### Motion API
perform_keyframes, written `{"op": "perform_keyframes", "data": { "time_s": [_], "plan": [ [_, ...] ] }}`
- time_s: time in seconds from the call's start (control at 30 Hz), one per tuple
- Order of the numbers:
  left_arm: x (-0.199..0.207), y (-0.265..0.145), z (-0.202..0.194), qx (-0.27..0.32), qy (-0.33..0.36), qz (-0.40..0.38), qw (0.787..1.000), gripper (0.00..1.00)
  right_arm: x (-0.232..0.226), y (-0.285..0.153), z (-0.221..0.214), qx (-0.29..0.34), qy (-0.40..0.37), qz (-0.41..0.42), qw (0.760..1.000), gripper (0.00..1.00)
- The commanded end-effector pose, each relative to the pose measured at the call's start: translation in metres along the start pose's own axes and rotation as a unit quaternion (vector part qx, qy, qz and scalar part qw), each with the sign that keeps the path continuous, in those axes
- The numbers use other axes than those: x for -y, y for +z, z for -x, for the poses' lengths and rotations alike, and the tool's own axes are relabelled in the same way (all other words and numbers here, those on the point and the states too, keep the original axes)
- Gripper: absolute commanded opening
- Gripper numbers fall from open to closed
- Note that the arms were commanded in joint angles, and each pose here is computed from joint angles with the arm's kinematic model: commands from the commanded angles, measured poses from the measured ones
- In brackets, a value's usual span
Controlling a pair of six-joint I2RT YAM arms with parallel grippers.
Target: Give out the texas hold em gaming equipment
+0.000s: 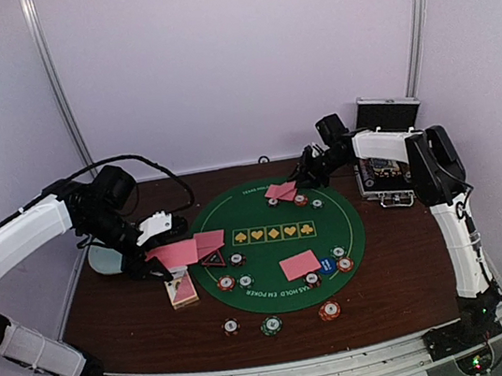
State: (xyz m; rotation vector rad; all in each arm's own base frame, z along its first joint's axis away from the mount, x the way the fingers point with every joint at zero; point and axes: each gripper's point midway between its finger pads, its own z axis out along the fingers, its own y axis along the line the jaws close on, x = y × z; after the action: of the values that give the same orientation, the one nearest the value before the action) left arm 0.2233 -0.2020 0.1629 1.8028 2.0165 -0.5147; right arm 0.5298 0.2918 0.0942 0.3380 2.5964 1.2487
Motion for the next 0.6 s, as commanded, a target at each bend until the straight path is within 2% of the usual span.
{"op": "perform_keyframes", "data": {
  "time_s": [0.0, 0.2, 0.37, 0.57],
  "plan": [
    [0.003, -0.002, 0.004, 0.008, 0.010, 0.000, 1.000, 0.00, 0.005, -0.003, 0.006, 0.002, -0.008, -0.016, 1.000, 0.37],
    [0.005, -0.004, 0.003, 0.010, 0.009, 0.002, 1.000, 0.00, 0.012, -0.022, 0.000, 0.004, -0.025, -0.069, 0.997, 0.51],
    [0.006, -0.005, 0.003, 0.011, 0.011, 0.004, 1.000, 0.00, 0.011, -0.056, -0.014, 0.024, -0.044, -0.104, 0.993, 0.61],
    [0.006, -0.006, 0.007, 0.019, 0.004, 0.000, 1.000, 0.00, -0.050, -0.075, -0.070, 0.024, -0.080, -0.020, 0.996, 0.71]
  ]
}}
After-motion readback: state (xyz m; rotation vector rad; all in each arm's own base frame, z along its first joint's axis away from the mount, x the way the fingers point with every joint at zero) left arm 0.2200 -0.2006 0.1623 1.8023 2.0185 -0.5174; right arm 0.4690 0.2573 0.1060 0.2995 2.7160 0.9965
